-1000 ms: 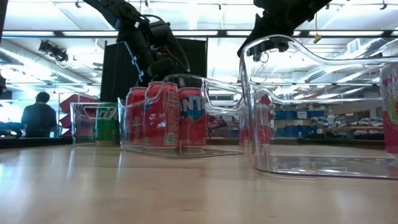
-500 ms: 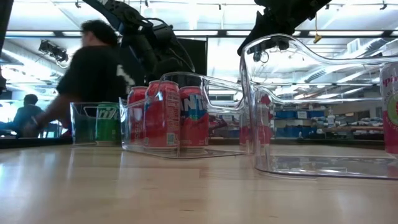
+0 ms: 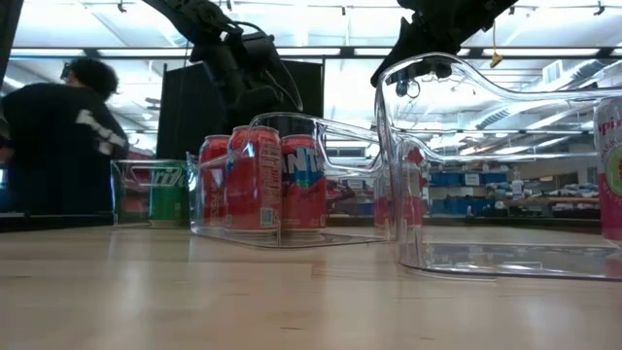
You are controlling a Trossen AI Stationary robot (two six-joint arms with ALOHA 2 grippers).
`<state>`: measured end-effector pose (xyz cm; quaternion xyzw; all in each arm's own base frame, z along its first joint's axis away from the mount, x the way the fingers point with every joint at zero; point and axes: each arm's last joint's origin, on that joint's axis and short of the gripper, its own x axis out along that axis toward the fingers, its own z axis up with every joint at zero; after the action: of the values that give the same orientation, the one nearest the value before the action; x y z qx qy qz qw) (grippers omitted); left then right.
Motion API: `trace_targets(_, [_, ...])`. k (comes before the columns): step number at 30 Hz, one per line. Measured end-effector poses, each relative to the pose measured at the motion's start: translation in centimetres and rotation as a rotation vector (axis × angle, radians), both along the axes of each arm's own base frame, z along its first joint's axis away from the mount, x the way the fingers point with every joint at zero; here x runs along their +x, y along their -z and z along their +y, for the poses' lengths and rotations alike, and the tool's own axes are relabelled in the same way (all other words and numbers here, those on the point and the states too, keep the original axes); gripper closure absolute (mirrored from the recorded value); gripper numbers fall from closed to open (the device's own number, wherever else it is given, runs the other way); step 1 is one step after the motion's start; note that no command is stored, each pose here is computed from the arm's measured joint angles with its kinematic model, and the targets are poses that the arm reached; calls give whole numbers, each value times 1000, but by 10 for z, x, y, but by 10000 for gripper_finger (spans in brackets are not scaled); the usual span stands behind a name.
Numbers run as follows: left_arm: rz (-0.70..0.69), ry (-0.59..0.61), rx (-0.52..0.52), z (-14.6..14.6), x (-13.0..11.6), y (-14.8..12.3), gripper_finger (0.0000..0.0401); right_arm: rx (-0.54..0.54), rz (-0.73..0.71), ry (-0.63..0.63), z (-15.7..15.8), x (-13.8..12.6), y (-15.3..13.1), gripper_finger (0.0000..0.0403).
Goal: Sort soda cans
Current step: Put the bottom left pink and white soda can into the bottom right transparent bin
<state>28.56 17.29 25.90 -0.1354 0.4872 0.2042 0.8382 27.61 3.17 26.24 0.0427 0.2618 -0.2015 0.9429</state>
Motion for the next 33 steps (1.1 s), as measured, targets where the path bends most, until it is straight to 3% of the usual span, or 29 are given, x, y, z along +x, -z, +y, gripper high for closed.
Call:
trace_targets(27, [-24, 27, -40, -3, -1, 9, 9, 0, -2, 0, 0, 0, 0, 402])
trace_targets(33, [-3, 25, -47, -2, 0, 1, 9, 0, -2, 0, 0, 0, 0, 398])
